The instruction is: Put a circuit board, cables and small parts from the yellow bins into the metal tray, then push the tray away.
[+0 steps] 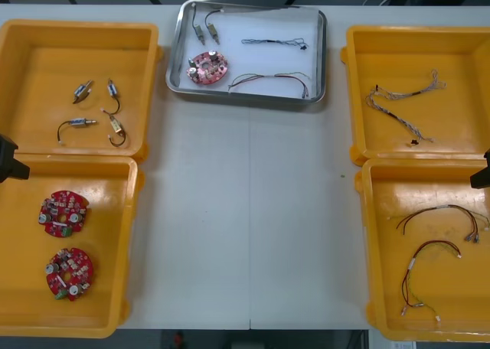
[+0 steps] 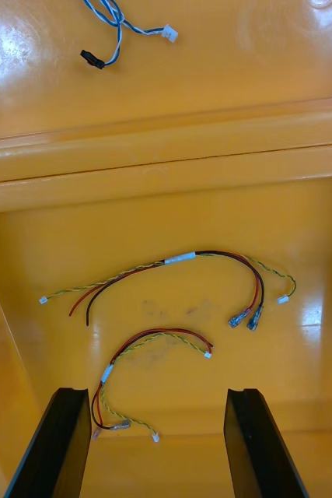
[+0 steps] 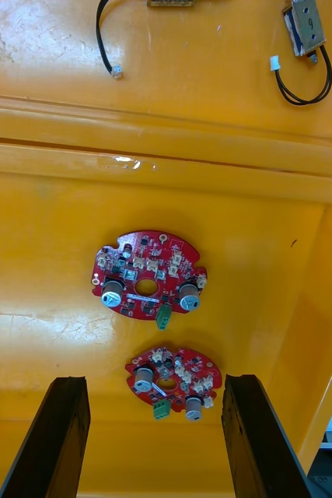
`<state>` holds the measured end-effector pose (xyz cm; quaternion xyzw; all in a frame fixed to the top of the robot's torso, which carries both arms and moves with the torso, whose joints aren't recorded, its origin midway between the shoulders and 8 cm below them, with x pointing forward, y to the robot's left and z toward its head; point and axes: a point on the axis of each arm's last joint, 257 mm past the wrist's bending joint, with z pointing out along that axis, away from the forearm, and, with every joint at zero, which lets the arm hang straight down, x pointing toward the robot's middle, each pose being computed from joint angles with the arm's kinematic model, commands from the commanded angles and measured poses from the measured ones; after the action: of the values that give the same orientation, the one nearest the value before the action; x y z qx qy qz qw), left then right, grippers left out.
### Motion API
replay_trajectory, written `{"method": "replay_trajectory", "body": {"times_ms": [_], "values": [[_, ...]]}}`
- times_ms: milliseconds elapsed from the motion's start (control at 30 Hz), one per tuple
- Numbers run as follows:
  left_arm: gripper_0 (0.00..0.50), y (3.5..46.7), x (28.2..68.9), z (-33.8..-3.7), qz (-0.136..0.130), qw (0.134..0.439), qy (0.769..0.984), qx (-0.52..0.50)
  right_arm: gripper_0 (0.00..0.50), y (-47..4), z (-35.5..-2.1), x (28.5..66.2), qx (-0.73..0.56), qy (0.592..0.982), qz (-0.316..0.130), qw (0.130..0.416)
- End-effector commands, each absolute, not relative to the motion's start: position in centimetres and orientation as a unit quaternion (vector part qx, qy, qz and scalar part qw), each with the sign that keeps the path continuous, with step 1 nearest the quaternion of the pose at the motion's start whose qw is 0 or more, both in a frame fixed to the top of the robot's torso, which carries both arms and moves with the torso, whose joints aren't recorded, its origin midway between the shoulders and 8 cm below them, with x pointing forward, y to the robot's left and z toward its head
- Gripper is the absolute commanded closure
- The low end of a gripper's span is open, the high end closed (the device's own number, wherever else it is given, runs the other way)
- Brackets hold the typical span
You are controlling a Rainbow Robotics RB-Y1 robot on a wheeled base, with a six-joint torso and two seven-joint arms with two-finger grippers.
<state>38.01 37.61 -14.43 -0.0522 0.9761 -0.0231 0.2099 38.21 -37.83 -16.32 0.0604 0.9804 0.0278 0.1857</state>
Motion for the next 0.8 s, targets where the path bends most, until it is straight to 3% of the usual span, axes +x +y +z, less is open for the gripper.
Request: {"method": "replay_trajectory", "body": {"times_ms": [33, 800], "values": [[0.0, 38.71, 38.65, -12.27, -0.014, 0.23, 0.969, -0.088, 0.0, -37.83, -15.54, 38.5, 0.074, 0.976, 0.031, 0.202], [0.0, 38.71, 38.65, -12.27, -0.014, 0.23, 0.969, -0.088, 0.0, -37.83, -15.54, 38.5, 0.074, 0.976, 0.031, 0.202]]}}
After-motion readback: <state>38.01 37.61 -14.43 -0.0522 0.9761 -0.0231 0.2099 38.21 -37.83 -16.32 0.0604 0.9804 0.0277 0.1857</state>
